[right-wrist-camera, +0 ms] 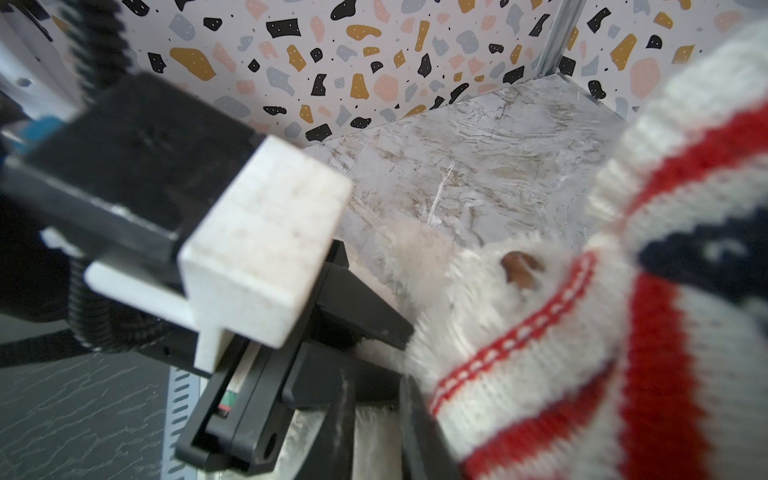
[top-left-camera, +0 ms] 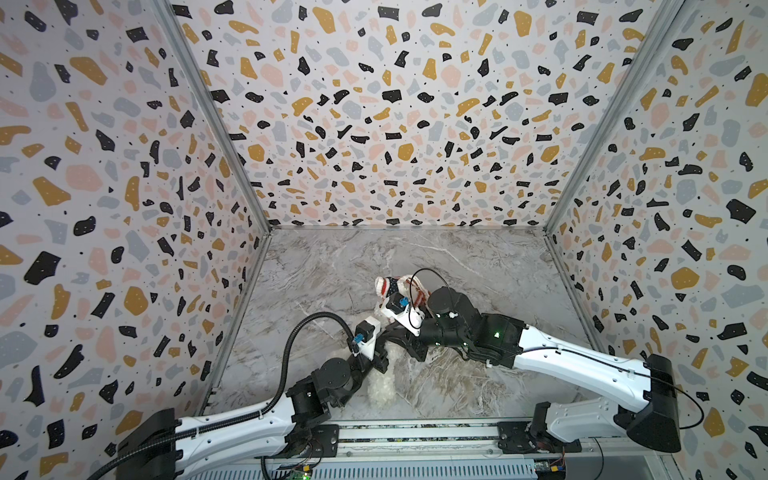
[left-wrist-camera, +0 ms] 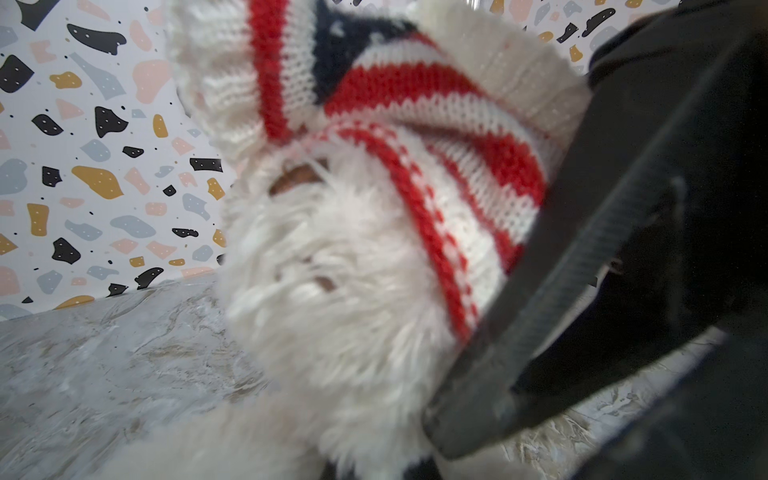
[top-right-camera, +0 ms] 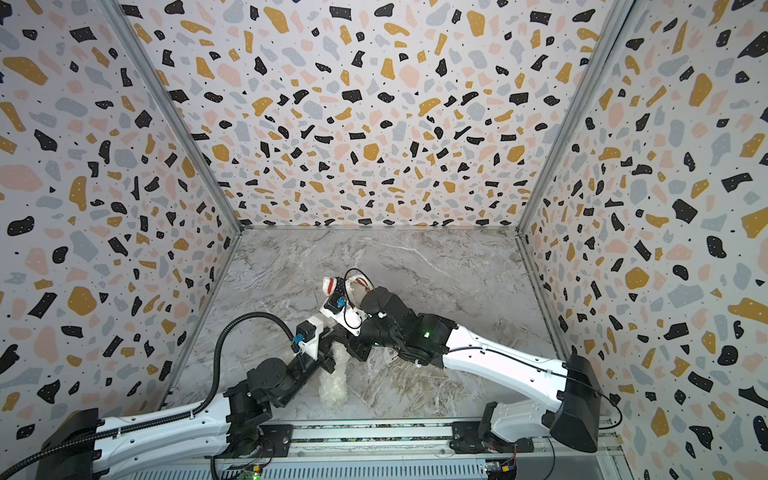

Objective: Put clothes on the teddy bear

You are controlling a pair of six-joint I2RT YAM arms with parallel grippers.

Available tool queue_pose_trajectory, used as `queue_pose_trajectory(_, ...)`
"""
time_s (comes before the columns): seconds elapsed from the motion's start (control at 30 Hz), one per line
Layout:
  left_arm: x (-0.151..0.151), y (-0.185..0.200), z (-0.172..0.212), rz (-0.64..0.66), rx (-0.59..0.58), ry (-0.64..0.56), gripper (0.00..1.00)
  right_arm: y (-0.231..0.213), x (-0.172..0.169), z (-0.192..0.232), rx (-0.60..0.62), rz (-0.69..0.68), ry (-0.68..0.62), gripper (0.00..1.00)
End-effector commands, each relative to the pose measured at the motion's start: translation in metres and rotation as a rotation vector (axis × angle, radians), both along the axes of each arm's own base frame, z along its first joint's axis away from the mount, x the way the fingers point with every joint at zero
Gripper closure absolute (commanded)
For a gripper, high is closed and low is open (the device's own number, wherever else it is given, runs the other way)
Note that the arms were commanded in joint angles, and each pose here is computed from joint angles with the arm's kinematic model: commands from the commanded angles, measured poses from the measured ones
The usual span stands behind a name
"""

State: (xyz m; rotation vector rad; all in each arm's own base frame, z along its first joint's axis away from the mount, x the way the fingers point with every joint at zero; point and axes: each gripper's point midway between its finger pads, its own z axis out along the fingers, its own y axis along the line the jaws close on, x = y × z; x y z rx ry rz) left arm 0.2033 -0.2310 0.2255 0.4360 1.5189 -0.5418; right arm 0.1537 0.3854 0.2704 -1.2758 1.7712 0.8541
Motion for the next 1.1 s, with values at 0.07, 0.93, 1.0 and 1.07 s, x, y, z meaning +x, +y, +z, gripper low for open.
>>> queue_pose_trajectory(0.07,0.001,0.006,0.026,0.028,-0.07,-0.056,1.0,-0.007,-0.02,0.031,0.05,0.025,-0.045,0.71)
queue_pose_trajectory(0.93,0.001,0.009,0.015,0.044,0.012,-0.076,1.0,-0.106,0.095,0.141,0.192,-0.368,0.025,0.63)
queue_pose_trajectory(1.0,0.001,0.009,0.015,0.043,0.014,-0.076,1.0,-0.103,0.108,0.126,0.128,-0.373,0.042,0.68)
queue_pose_trajectory(1.07,0.001,0.01,0.015,0.042,0.019,-0.076,1.0,-0.095,0.113,0.114,0.089,-0.353,0.064,0.71)
